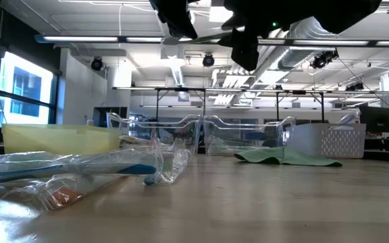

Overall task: Pick & Place Toothbrushes
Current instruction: Put the green toothbrush into the right transparent bin

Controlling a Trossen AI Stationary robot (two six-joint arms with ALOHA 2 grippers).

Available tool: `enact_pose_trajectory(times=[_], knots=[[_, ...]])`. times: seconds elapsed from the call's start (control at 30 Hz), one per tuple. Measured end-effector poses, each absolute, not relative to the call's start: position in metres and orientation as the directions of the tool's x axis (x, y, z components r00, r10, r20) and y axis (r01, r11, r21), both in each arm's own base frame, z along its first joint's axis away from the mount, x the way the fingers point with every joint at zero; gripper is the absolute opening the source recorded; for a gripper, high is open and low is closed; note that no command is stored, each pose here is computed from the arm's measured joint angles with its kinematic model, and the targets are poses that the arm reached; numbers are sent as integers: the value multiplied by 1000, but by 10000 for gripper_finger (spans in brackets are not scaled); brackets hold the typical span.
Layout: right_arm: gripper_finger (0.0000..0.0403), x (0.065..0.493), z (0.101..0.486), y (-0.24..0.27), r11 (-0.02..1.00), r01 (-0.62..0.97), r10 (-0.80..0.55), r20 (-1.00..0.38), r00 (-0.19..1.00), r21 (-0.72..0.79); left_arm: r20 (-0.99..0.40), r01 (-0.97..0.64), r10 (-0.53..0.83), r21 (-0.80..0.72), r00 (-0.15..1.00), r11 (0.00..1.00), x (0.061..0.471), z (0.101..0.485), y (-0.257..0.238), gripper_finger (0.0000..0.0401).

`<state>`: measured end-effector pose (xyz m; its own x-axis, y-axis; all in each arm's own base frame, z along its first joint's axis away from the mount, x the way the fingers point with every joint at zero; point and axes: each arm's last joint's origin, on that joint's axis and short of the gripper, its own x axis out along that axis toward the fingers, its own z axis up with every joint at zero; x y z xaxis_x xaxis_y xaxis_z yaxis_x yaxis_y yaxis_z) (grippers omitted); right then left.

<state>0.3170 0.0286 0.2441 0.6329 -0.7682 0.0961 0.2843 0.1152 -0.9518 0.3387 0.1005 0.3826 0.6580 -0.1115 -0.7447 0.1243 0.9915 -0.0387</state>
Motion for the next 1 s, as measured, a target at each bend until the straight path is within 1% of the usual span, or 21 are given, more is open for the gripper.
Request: enact_pose_trajectory(times=[0.07,0.17,0.4,0.6,0.73,0.87,1.0], knots=[[189,317,244,32,106,269,-764,95,638,-957,-745,132,-108,-28,658,991,339,383,101,0],[191,316,243,38,105,249,-748,88,658,-963,-739,139,-106,-17,665,990,339,383,101,0],[172,316,241,46,106,222,-729,76,681,-969,-731,152,-125,-29,670,988,340,384,100,0],[154,316,240,43,101,218,-741,72,667,-971,-727,169,-142,-36,671,985,340,384,100,0],[143,317,237,38,90,184,-753,54,656,-979,-723,182,-162,-51,671,982,340,384,99,0],[139,317,235,36,85,169,-777,41,628,-982,-721,188,-171,-58,671,980,340,384,99,0],[134,317,236,36,87,176,-772,45,634,-981,-720,192,-177,-62,671,980,340,384,99,0]])
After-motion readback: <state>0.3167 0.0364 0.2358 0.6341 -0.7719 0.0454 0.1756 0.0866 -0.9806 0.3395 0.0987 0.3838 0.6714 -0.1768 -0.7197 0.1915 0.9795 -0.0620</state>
